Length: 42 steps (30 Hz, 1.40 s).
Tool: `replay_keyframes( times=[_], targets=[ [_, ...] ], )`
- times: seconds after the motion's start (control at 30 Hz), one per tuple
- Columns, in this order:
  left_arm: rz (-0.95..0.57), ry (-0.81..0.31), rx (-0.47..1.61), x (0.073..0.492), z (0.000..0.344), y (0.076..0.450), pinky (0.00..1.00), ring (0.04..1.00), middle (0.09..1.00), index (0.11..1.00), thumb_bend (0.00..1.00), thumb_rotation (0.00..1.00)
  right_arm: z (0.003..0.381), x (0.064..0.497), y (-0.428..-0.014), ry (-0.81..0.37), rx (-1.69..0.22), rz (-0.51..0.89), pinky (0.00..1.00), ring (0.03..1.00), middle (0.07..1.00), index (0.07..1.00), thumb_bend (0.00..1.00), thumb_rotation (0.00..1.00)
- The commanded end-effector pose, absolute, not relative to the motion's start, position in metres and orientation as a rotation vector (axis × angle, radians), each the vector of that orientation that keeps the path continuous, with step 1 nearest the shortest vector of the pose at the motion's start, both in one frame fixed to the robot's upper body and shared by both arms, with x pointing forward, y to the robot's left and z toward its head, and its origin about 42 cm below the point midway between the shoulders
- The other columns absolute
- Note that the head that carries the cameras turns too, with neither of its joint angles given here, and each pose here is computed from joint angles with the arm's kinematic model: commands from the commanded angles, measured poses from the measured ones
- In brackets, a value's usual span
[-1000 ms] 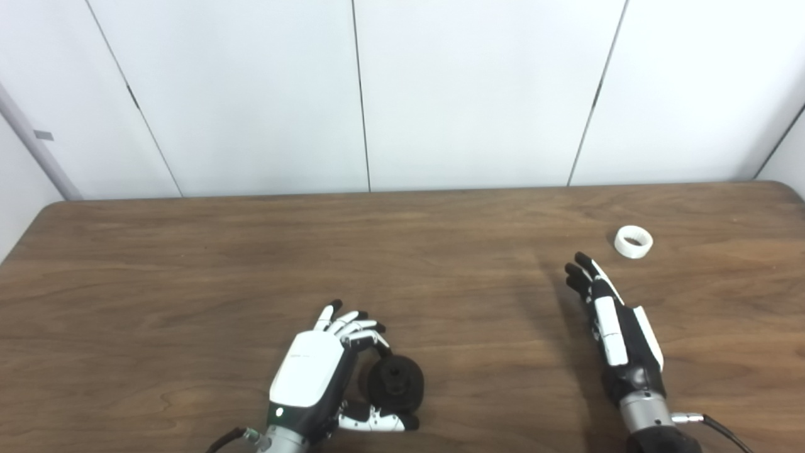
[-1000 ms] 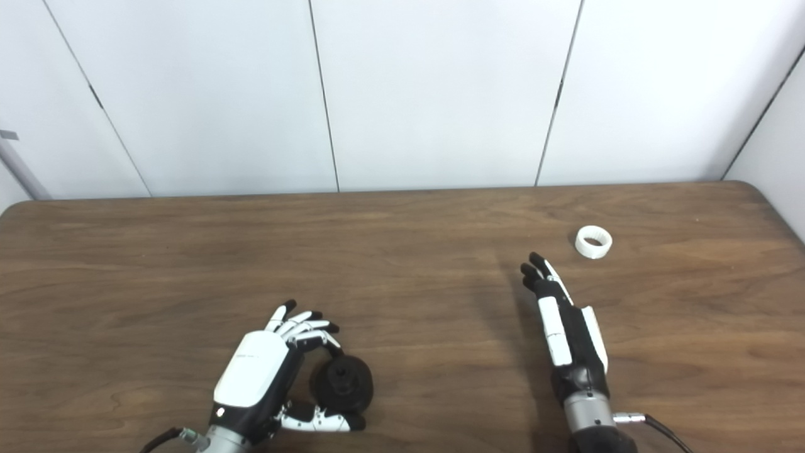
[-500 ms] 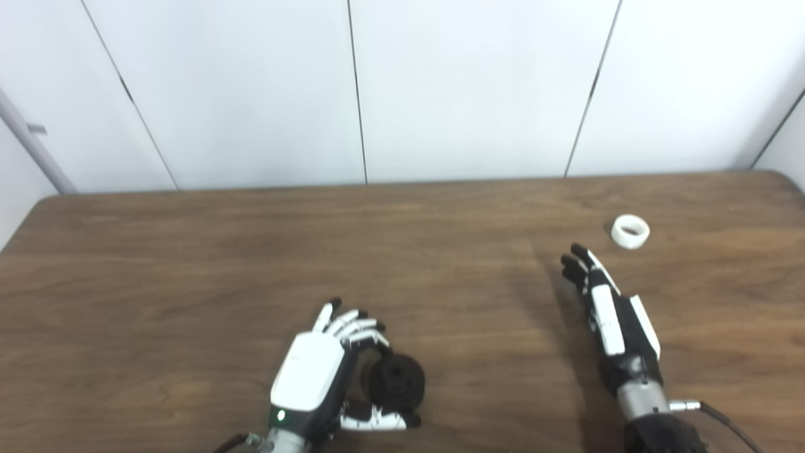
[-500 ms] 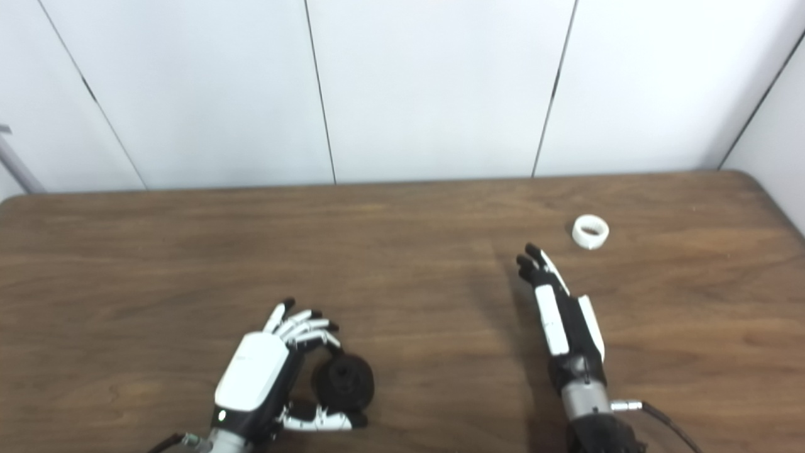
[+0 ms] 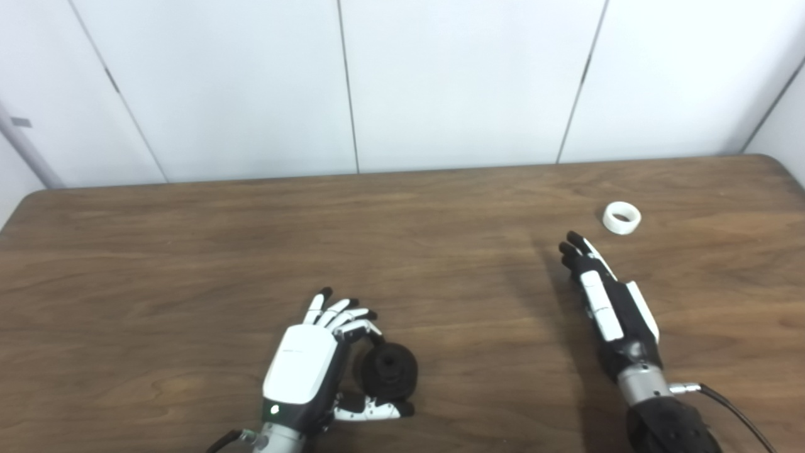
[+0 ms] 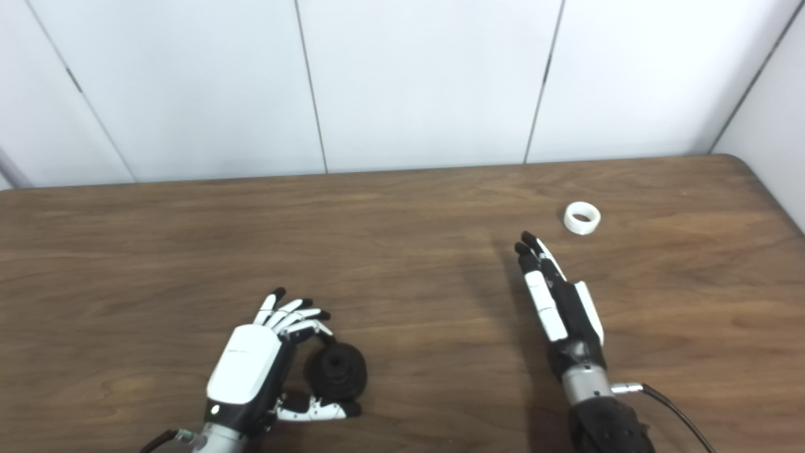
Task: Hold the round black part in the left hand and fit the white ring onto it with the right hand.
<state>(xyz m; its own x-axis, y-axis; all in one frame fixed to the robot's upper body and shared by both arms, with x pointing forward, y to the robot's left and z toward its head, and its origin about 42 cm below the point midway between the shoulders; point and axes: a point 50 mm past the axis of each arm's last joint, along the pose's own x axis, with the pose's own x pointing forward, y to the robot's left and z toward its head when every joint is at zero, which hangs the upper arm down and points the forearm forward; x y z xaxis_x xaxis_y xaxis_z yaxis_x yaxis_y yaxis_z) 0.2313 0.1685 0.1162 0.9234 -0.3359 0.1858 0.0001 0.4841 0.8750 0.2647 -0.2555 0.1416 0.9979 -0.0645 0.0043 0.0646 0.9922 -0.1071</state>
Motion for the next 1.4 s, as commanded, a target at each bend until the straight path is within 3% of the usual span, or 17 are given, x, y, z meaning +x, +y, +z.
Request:
replay_keyframes(
  times=[0.0, 0.27, 0.53, 0.6, 0.87, 1.0, 1.37],
  targets=[
    [-0.216, -0.357, 1.049, 0.227, 0.113, 0.169, 1.00, 0.875, 0.774, 0.485, 0.52, 0.05, 0.175, 0.278, -0.262, -0.123, -0.155, -0.062, 0.99, 0.947, 0.938, 0.951, 0.56, 0.87],
    [-0.216, -0.364, 1.057, 0.229, 0.114, 0.171, 1.00, 0.867, 0.770, 0.485, 0.52, 0.05, 0.208, 0.298, -0.286, -0.220, -0.476, -0.200, 0.86, 0.874, 0.867, 0.875, 0.60, 0.81],
    [-0.216, -0.367, 1.060, 0.230, 0.116, 0.178, 1.00, 0.868, 0.764, 0.484, 0.52, 0.05, 0.235, 0.326, -0.319, -0.270, -0.643, -0.260, 0.79, 0.831, 0.837, 0.813, 0.69, 0.52],
    [-0.216, -0.371, 1.057, 0.230, 0.116, 0.179, 1.00, 0.863, 0.759, 0.484, 0.52, 0.05, 0.239, 0.333, -0.327, -0.276, -0.687, -0.264, 0.83, 0.861, 0.854, 0.789, 0.71, 0.44],
    [-0.221, -0.368, 1.054, 0.228, 0.117, 0.182, 1.00, 0.860, 0.758, 0.484, 0.52, 0.05, 0.255, 0.368, -0.355, -0.169, -0.908, -0.285, 0.89, 0.935, 0.910, 0.725, 0.81, 0.34],
    [-0.227, -0.368, 1.048, 0.228, 0.116, 0.183, 1.00, 0.859, 0.758, 0.484, 0.52, 0.05, 0.258, 0.383, -0.366, -0.128, -0.975, -0.266, 0.98, 0.969, 0.922, 0.713, 0.86, 0.26],
    [-0.233, -0.360, 1.042, 0.228, 0.117, 0.183, 1.00, 0.861, 0.761, 0.484, 0.52, 0.05, 0.264, 0.421, -0.388, 0.070, -1.197, -0.209, 1.00, 1.000, 0.971, 0.736, 0.91, 0.29]
  ],
)
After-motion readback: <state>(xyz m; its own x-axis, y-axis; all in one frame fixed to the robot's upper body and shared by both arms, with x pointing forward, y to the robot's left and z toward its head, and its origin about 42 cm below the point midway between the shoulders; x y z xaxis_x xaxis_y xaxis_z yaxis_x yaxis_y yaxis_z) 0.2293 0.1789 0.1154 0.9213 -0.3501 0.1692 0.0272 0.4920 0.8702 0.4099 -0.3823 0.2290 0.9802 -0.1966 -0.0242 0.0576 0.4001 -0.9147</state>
